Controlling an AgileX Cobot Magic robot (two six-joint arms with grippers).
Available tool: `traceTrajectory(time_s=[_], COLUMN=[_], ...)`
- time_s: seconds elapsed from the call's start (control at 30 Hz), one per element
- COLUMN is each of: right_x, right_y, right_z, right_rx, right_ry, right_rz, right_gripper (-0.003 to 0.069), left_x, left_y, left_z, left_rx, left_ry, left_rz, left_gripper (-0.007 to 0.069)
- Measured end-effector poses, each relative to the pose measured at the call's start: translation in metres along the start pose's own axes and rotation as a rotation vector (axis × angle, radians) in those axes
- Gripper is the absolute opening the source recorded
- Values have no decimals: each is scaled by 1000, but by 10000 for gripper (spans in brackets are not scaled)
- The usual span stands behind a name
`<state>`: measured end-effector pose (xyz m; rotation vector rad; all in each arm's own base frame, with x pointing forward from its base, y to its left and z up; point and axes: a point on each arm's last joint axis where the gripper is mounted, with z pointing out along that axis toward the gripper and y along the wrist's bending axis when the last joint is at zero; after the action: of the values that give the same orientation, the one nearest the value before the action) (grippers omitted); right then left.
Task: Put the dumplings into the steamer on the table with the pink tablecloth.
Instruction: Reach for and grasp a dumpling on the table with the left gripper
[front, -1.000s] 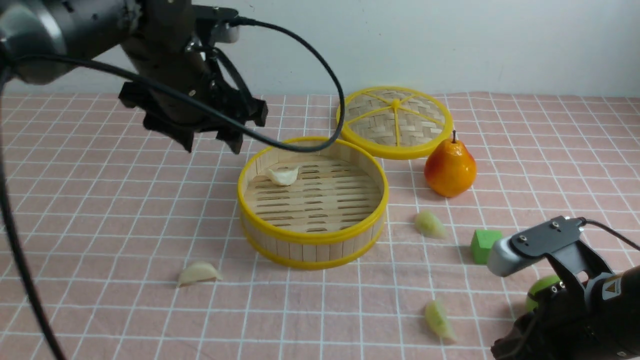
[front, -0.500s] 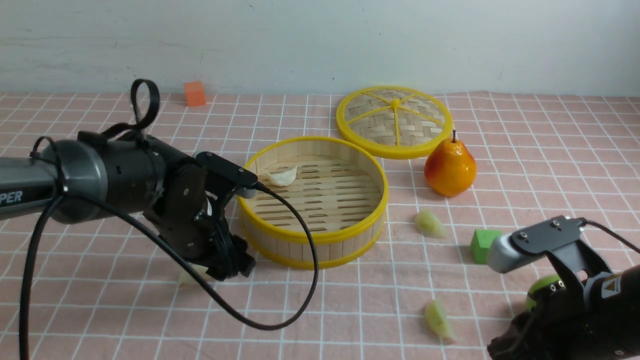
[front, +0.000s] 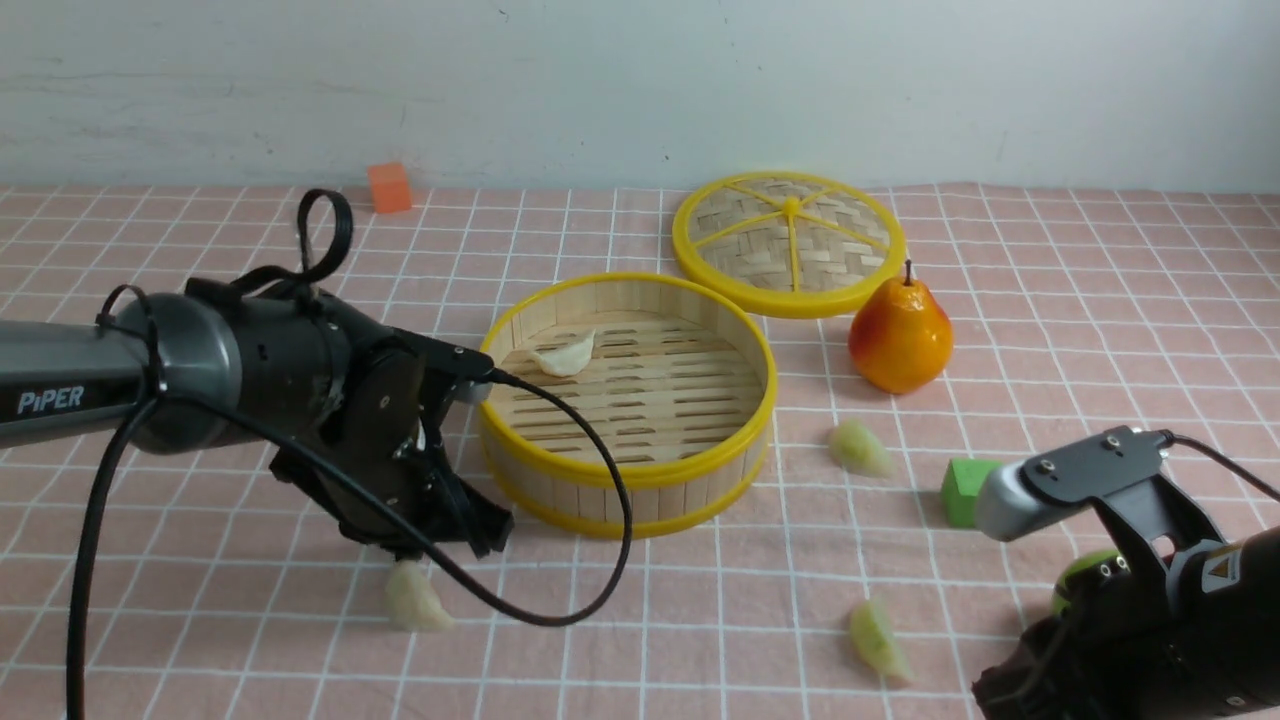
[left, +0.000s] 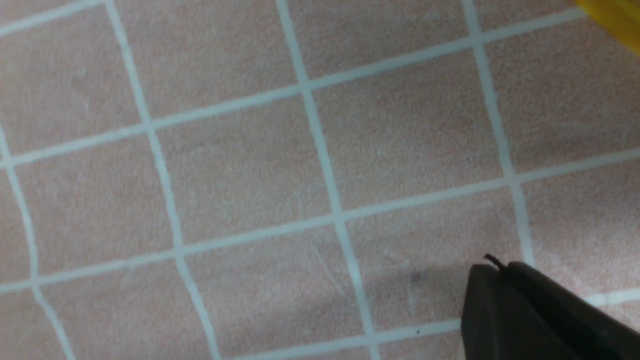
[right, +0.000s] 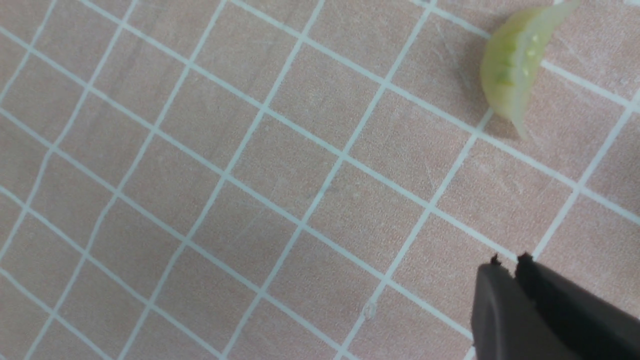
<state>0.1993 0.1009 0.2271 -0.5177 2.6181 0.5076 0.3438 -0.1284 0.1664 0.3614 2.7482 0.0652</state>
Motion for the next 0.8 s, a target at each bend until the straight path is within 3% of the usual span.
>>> traceTrajectory(time_s=[0.1, 0.33, 0.53, 0.8], right_x=[0, -1, -1, -2], right_y=[0, 0, 0, 0], right_z=[0, 0, 0, 0], right_rx=[0, 5, 6, 1], right_ry=[0, -13, -14, -20], right_rz=[0, -34, -38, -29], right_gripper=[54, 62, 63, 76], left_x=[-4, -28, -6, 20], left_y=[2, -4, -2, -6], left_z=[-17, -109, -93, -40], left_rx=[-4, 106, 68, 53], left_ry=[-4, -215, -77, -30], left_rz=[-28, -85, -211, -441], left_gripper=[-14, -14, 8, 378])
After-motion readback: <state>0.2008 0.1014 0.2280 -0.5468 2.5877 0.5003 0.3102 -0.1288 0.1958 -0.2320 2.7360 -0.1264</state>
